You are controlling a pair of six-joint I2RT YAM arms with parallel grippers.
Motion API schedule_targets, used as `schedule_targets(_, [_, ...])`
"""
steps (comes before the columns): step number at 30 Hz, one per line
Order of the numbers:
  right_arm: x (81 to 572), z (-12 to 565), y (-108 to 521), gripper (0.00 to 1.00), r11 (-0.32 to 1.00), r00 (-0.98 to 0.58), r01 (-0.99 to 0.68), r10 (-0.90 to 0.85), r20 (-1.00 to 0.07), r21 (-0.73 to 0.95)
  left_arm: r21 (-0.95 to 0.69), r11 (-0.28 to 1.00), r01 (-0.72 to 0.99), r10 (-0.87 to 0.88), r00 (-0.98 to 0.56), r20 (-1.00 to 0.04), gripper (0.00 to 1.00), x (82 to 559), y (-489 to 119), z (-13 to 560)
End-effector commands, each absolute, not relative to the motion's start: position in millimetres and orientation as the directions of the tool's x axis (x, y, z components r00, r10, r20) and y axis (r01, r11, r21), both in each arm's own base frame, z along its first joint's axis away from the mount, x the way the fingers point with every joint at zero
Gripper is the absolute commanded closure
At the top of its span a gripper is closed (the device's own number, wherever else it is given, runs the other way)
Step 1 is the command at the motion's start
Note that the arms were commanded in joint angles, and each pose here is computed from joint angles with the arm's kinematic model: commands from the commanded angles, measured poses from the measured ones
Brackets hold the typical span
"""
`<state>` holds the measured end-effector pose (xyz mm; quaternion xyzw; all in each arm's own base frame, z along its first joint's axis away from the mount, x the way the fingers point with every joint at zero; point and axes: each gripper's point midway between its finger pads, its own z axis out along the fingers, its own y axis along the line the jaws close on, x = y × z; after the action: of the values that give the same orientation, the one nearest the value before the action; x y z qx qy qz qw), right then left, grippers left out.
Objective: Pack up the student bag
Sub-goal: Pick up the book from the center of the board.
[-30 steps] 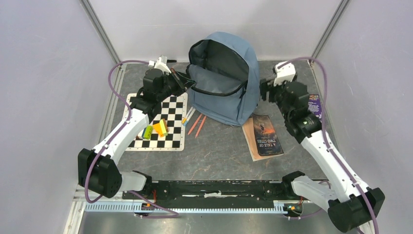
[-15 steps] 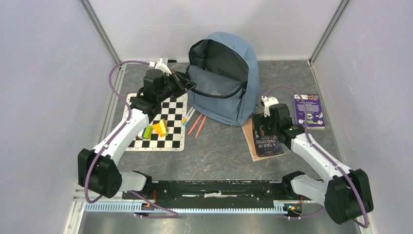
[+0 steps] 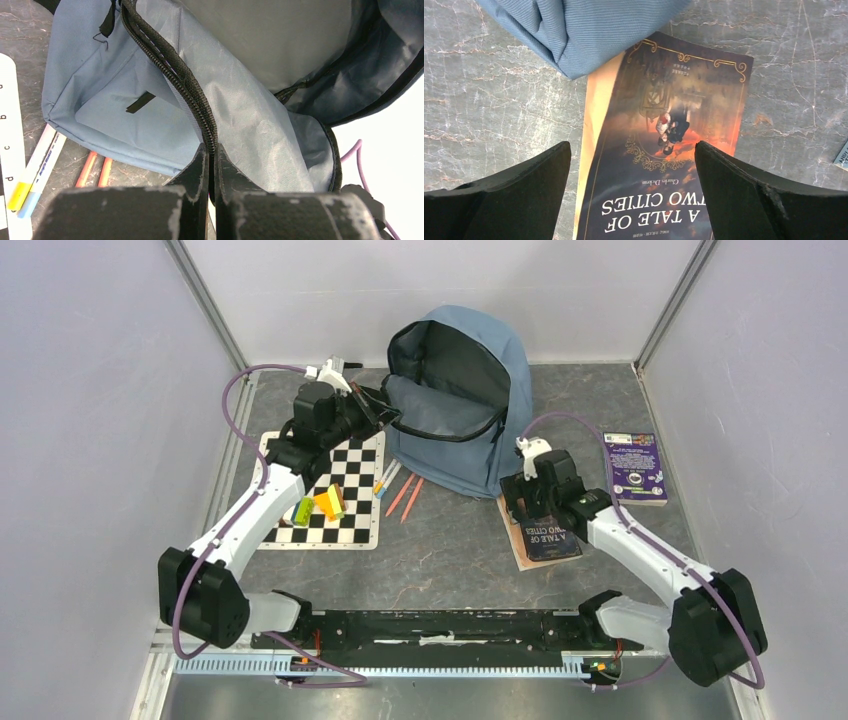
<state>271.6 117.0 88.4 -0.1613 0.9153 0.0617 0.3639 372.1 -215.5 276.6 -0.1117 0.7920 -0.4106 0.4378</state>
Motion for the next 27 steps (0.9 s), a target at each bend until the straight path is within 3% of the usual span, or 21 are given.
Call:
schedule_targets(1, [279.2,95.0,133.7,0.02,0.933,-0.649,-0.358,-0.269,-0.712,-0.027,-0.732,0.629,0.262,-0.511,-0.571,-0.643,0.98,360.7,-217.2,298.5])
schedule_targets(6, [269.0,63.5,119.7,0.02,0.915,-0.665,-0.359,-0.389,-0.637,-0.184,-0.731,0.632,0.258,-0.516,-0.564,-0.645,0.98,359.9,-215.1,299.3])
schedule_targets(11, [246.4,24.8,118.4,0.02,0.875,-0.683,-0.435,-0.473,-0.556,-0.211,-0.73,0.633,0.257,-0.516,-0.563,-0.645,0.98,360.0,-215.0,299.6])
schedule_targets(16, [238.2,9.0,103.9,0.03,0.875,-0.729,-0.407,-0.483,-0.484,-0.26,-0.729,0.637,0.252,-0.52,-0.557,-0.647,0.98,361.0,-213.4,300.0])
schedule_targets(18, [236.4,4.5,101.2,0.14,0.877,-0.746,-0.4,-0.479,-0.463,-0.265,-0.729,0.637,0.251,-0.52,-0.557,-0.647,0.98,361.3,-213.4,299.7])
schedule_targets(22, [233.5,-4.1,92.7,0.44,0.895,-0.784,-0.37,-0.445,-0.433,-0.25,-0.729,0.636,0.252,-0.519,-0.558,-0.647,0.98,362.3,-214.3,299.4])
schedule_targets(23, [233.1,-5.1,90.4,0.56,0.898,-0.79,-0.363,-0.438,-0.429,-0.248,-0.728,0.636,0.256,-0.518,-0.558,-0.648,0.98,362.4,-214.8,300.0])
schedule_targets(27, [232.7,-6.7,85.0,0.83,0.911,-0.804,-0.341,-0.411,-0.43,-0.234,-0.72,0.638,0.272,-0.509,-0.553,-0.66,0.98,364.0,-215.5,301.9])
